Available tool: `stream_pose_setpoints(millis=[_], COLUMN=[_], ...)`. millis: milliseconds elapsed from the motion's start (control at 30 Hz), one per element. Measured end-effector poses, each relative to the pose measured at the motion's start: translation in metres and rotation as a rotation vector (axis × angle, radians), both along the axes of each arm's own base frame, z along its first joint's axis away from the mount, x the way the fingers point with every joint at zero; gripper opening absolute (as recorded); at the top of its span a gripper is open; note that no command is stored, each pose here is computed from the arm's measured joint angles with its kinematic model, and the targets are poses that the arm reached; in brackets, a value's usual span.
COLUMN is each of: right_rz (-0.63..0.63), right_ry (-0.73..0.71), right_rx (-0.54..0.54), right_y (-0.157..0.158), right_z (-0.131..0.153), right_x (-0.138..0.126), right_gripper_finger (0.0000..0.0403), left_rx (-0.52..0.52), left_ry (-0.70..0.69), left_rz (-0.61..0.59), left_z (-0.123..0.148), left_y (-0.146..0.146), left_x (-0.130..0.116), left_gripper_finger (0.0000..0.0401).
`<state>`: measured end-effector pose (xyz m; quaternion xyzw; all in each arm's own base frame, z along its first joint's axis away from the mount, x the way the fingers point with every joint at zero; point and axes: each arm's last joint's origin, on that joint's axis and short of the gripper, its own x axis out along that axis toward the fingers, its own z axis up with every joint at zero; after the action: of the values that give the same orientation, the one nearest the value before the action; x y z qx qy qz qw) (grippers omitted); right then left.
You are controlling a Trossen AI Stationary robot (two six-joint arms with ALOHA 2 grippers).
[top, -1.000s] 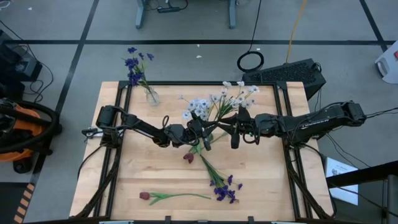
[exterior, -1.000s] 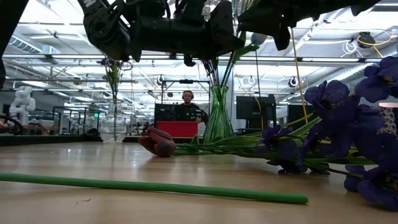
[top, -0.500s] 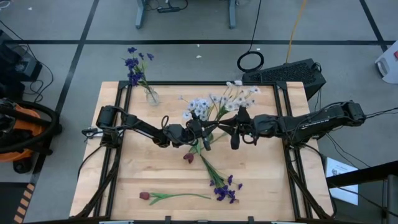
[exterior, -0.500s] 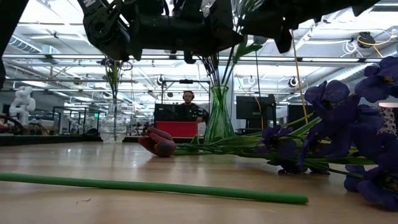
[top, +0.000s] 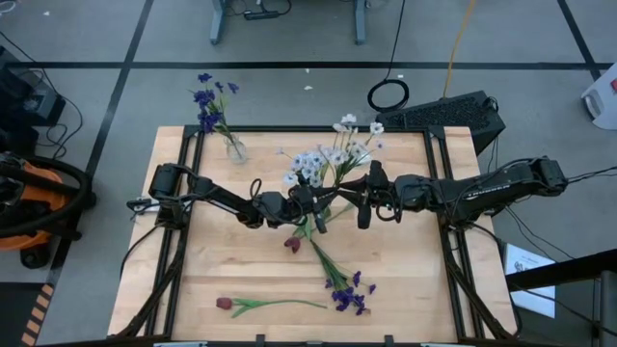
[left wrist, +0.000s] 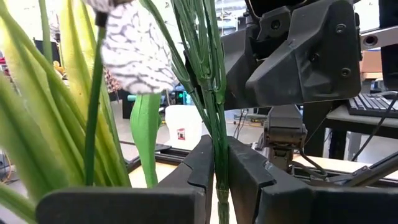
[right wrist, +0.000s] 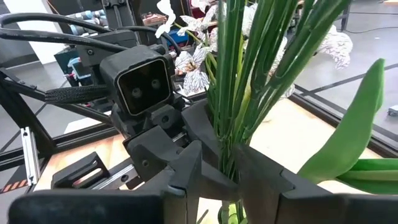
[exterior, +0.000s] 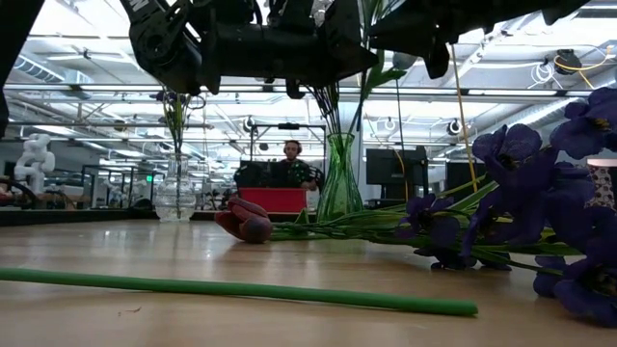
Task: Sort flowers into vase by color
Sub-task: Put the white flowers into the green vase
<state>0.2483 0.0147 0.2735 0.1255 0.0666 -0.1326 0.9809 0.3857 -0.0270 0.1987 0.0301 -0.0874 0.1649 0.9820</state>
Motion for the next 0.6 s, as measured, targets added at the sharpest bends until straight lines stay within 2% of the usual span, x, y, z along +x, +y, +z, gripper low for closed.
stream_pose_setpoints(millis=[600], right_rz=[-0.005], right_ry=[0.008], right_rx=[0.017], right_y=[-0.0002], right_z=[-0.0012], right_x=[-0.0003], right_gripper_finger=[0.0089], left_rx=[-0.001], left_ry=[-0.061], left_rz=[-0.012], left_z=[0.0061], left_y=[-0.0006], left_x=[-0.0014], left_gripper_finger=[0.0041])
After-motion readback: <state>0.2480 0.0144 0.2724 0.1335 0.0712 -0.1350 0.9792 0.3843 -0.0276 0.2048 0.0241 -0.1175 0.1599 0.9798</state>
